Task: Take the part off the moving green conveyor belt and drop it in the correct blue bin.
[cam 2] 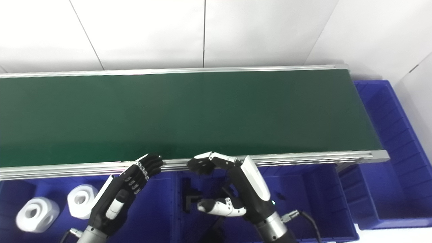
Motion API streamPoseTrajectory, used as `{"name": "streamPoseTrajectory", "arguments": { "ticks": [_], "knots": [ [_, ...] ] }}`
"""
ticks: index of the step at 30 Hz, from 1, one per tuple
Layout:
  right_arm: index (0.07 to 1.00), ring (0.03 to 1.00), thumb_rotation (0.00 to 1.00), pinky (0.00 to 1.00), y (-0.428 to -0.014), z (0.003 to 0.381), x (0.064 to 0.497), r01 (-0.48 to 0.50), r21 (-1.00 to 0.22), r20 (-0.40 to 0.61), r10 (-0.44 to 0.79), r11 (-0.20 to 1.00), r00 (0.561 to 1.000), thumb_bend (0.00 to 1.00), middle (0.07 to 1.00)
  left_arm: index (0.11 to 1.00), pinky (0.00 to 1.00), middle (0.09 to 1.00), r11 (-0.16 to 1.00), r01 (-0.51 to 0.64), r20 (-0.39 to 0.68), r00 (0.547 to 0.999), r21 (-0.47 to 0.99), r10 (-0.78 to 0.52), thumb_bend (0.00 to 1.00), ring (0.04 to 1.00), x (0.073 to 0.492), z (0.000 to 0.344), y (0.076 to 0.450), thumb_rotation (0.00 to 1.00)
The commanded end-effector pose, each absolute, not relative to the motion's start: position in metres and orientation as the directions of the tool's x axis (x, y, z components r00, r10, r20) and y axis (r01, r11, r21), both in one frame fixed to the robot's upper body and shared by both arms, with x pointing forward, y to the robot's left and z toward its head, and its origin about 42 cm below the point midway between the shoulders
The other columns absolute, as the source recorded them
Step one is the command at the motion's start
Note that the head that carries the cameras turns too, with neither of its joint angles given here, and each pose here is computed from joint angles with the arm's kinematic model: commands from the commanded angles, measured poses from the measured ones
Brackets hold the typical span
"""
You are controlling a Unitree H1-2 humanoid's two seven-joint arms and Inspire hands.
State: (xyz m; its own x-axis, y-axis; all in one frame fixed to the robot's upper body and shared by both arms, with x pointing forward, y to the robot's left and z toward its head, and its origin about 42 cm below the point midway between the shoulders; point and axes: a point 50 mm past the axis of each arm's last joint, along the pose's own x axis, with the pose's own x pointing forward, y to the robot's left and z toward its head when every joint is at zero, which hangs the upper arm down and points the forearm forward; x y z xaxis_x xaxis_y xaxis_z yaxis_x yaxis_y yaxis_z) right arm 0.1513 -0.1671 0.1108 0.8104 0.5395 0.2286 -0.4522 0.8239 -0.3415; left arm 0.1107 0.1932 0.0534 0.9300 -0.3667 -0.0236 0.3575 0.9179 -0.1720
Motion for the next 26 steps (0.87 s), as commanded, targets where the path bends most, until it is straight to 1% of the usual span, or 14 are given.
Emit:
{"name": "streamPoseTrajectory", "arguments": {
  "ticks": [1,3,5,6,9,16,18,20,24,26],
  "knots": [
    [0.733,0.704,0.98,0.65,-0.164,0.102,0.156,-0.434,-0.264,0.272,0.498,0.861,0.823,0.82,0.730,0.853,0.90,0.893,0.912,0.385,0.032,0.923,-0.140,-0.384,0.76,0.900,0.113,0.058,0.193,0.81],
    [0.759,0.756,1.00,0.70,-0.164,0.084,0.157,-0.414,-0.213,0.220,0.456,0.885,0.862,0.88,0.772,0.850,0.89,0.891,0.915,0.382,0.027,0.924,-0.128,-0.382,0.78,0.898,0.112,0.057,0.192,0.82],
    [0.764,0.767,1.00,0.71,-0.166,0.073,0.158,-0.399,-0.184,0.176,0.430,0.898,0.886,0.89,0.781,0.848,0.89,0.889,0.919,0.377,0.026,0.926,-0.116,-0.376,0.79,0.896,0.111,0.057,0.190,0.82],
    [0.780,0.779,1.00,0.74,-0.167,0.069,0.158,-0.394,-0.178,0.158,0.422,0.902,0.893,0.86,0.799,0.847,0.88,0.885,0.920,0.375,0.027,0.927,-0.110,-0.375,0.80,0.891,0.111,0.057,0.189,0.83],
    [0.787,0.786,1.00,0.76,-0.171,0.059,0.159,-0.377,-0.168,0.118,0.398,0.911,0.910,0.83,0.808,0.848,0.88,0.885,0.923,0.374,0.031,0.927,-0.093,-0.373,0.81,0.890,0.110,0.056,0.186,0.84],
    [0.797,0.806,1.00,0.81,-0.178,0.042,0.161,-0.379,-0.168,0.075,0.395,0.910,0.916,0.77,0.823,0.848,0.87,0.887,0.926,0.371,0.033,0.928,-0.070,-0.370,0.85,0.888,0.111,0.055,0.178,0.85],
    [0.800,0.807,1.00,0.80,-0.179,0.041,0.163,-0.388,-0.168,0.076,0.404,0.906,0.912,0.74,0.820,0.852,0.88,0.894,0.924,0.377,0.034,0.926,-0.068,-0.375,0.82,0.894,0.112,0.057,0.178,0.85],
    [0.804,0.806,1.00,0.80,-0.181,0.041,0.165,-0.396,-0.176,0.070,0.413,0.901,0.908,0.72,0.820,0.854,0.88,0.895,0.923,0.379,0.035,0.925,-0.071,-0.377,0.82,0.897,0.115,0.058,0.177,0.85],
    [0.807,0.791,1.00,0.79,-0.183,0.041,0.167,-0.403,-0.185,0.046,0.417,0.896,0.908,0.77,0.827,0.852,0.88,0.890,0.925,0.374,0.021,0.927,-0.067,-0.374,0.86,0.894,0.118,0.058,0.176,0.85],
    [0.807,0.787,1.00,0.78,-0.185,0.041,0.168,-0.405,-0.186,0.042,0.419,0.895,0.907,0.78,0.830,0.851,0.88,0.888,0.924,0.378,0.019,0.926,-0.066,-0.377,0.86,0.894,0.119,0.058,0.175,0.85]
  ]
}}
